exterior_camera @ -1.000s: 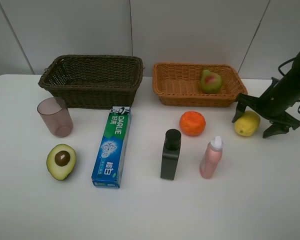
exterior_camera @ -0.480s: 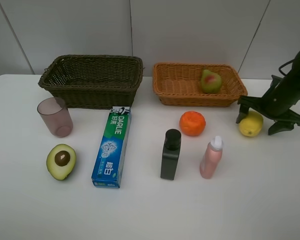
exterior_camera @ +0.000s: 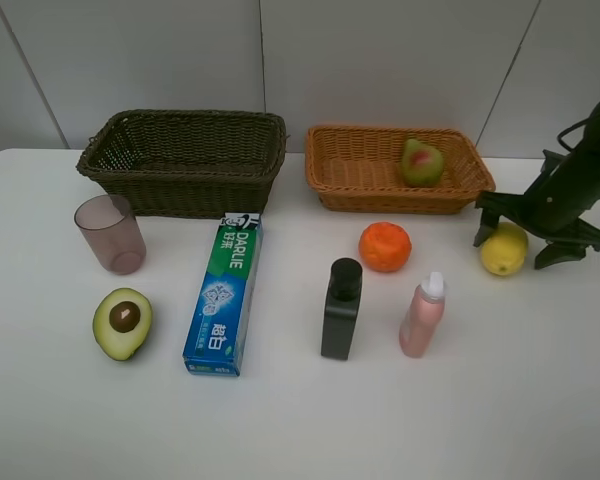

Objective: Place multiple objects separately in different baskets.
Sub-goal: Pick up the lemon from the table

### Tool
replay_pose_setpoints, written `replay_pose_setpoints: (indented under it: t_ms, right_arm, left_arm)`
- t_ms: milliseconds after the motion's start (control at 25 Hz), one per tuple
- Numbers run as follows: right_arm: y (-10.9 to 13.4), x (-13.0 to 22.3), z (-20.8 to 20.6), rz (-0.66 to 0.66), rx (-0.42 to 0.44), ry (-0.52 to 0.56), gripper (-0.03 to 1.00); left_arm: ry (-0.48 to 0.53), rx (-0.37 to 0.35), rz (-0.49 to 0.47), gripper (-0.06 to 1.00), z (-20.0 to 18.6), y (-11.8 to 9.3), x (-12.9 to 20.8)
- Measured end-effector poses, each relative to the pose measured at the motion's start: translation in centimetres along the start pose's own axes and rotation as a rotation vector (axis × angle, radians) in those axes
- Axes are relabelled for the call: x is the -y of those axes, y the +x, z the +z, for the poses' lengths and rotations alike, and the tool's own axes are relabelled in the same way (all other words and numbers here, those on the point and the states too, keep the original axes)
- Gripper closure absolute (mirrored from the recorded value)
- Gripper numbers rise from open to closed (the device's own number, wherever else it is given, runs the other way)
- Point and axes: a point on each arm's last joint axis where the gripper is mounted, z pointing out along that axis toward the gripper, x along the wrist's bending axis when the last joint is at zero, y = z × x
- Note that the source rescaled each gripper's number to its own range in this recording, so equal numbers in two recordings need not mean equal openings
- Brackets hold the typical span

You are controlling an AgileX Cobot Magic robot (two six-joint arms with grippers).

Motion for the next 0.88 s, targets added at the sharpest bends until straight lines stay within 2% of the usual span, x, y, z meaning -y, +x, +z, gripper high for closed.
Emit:
replay_pose_setpoints:
  t_ms: [120, 320, 880]
  right_arm:
    - [0.28, 0.02, -0.01, 0.049, -0.03, 0.004, 0.56]
    - [0.63, 0.05, -0.03, 0.111, -0.069, 0.011, 0.55]
    - [0.69, 0.04, -0.04, 0.12, -0.075, 0.011, 0.55]
  left_arm:
    - [0.0, 0.0, 0.0, -0.04, 0.0, 0.0, 0.0]
    - [0.0, 0.0, 0.0, -0.04, 0.0, 0.0, 0.0]
    - [0.0, 0.0, 0.0, -0.04, 0.0, 0.0, 0.0]
